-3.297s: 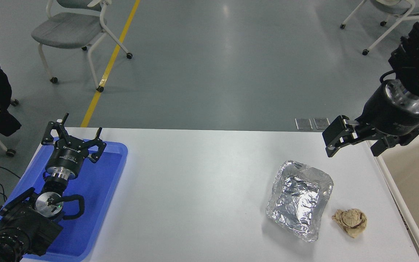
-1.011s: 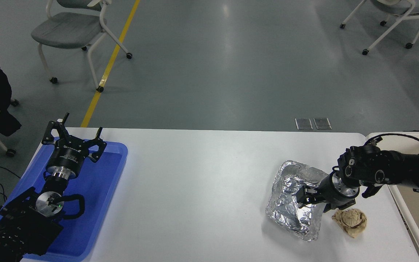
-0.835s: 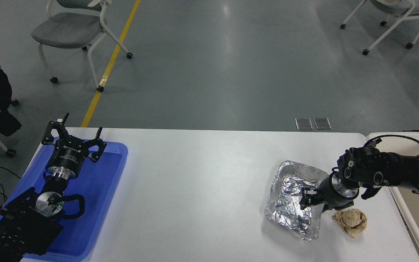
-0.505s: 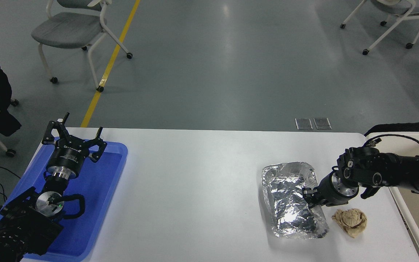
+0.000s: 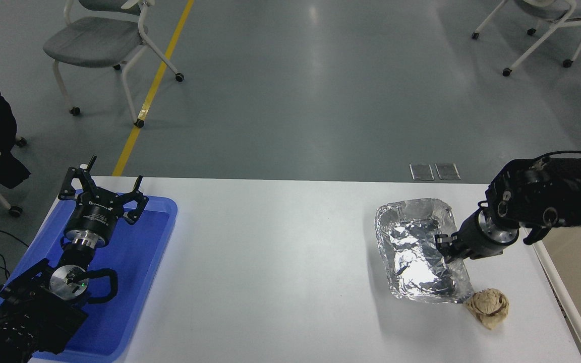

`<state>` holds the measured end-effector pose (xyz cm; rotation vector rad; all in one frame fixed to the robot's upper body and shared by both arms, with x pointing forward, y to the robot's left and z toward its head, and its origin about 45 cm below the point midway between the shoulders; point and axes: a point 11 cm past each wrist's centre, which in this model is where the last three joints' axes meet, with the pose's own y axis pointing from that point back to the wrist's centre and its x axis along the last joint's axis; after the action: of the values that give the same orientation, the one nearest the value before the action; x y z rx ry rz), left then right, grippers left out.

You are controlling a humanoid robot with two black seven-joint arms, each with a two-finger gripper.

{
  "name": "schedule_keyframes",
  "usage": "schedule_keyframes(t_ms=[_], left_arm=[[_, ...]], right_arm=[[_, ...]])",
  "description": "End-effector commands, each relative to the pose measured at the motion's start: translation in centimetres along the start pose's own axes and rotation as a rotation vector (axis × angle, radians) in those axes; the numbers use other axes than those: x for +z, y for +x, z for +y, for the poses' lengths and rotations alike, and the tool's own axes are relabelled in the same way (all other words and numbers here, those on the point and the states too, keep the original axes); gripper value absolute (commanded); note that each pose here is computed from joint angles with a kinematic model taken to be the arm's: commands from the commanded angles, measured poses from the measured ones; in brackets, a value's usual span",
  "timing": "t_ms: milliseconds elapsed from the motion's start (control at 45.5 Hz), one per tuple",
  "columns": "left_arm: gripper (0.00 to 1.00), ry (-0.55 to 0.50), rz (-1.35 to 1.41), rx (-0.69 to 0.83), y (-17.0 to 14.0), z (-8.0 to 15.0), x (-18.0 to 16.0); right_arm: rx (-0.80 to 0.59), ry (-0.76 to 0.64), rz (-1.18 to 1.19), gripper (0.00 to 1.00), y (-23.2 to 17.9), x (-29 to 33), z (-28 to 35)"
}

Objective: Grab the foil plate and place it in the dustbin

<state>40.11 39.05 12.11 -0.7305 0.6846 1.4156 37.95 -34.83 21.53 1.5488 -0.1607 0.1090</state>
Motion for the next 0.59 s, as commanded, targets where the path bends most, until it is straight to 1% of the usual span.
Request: schedule_keyframes(t_ms=[0,110,242,418,571], left_arm=[[1.00,-0.001,-0.001,0.003,0.1,0.1,0.1],[1.00,-0.001,0.001,0.000,0.0,0.0,0.0],[1.00,-0.001,-0.001,0.003,0.1,0.1,0.1],[1.00,-0.001,0.001,0.000,0.0,0.0,0.0],[1.00,-0.002,-0.001,0.001,0.0,0.0,0.1]], right_arm=[[0.042,-0.016,-0.002,0.00,0.5,-0.4,10.2],[0.055,0.011,-0.024,0.00,0.4,-2.2,15.5],[0.096,-0.035,0.012,0.00,0.5,-3.7,20.2],[0.120,-0.049,0.034,0.00,0.7,-4.9,23.1],[0.144,-0.075,0.025,0.00,0.8,-4.4,24.2]])
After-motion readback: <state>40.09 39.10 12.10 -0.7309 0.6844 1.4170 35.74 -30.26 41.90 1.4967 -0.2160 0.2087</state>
